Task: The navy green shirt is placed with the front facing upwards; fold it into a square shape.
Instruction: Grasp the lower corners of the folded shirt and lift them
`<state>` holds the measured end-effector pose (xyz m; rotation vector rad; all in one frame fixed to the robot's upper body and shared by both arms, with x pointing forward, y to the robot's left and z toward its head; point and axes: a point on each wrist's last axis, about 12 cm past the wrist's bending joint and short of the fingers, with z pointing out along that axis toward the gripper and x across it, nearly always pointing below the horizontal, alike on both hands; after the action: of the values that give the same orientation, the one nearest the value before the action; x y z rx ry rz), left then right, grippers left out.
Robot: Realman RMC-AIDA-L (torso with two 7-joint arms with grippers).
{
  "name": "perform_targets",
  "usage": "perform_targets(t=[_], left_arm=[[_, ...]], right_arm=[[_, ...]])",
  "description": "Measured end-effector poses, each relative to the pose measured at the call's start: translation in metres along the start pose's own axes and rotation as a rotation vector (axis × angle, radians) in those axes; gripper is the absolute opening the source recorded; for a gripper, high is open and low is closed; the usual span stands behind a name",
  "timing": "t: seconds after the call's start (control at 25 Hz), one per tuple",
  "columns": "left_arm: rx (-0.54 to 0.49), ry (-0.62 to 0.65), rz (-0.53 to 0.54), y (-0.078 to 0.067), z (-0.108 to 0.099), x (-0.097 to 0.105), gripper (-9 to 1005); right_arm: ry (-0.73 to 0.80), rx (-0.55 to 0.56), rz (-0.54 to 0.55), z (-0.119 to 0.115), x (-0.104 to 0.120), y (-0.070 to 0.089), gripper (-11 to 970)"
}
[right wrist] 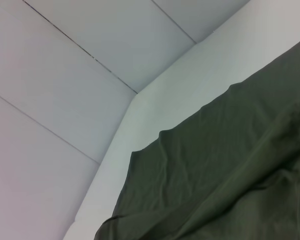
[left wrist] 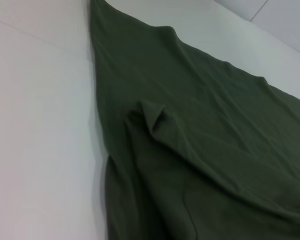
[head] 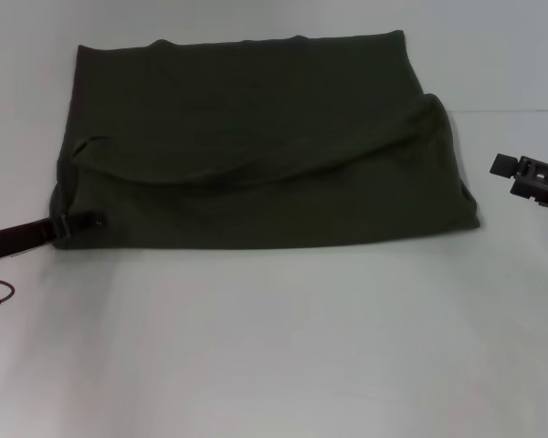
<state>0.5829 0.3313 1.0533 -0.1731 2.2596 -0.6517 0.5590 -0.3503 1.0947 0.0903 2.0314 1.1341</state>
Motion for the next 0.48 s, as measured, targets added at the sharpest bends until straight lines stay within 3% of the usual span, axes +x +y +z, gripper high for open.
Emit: perform_targets(t=[0.12,0.32,0.48], left_arm=[[-0.003,0.001,0.002,0.0002,-0.0005,-0.0004,674],[-0.007,0.004,0.009,0.0007,-0.0008,-0.0003,453],[-0.007,0.003,0.012,0.0006,-0.001,-0.0011,377]], right_arm=[[-0.01,-0.001,0.007,-0.0016,-0.0003,-0.0007,927],[-0.01,-0.003,0.009,-0.0021,0.0001,-0.0007,915],[0.001,-0.001,0.003,-0.0004,0.0003,-0.0003,905]])
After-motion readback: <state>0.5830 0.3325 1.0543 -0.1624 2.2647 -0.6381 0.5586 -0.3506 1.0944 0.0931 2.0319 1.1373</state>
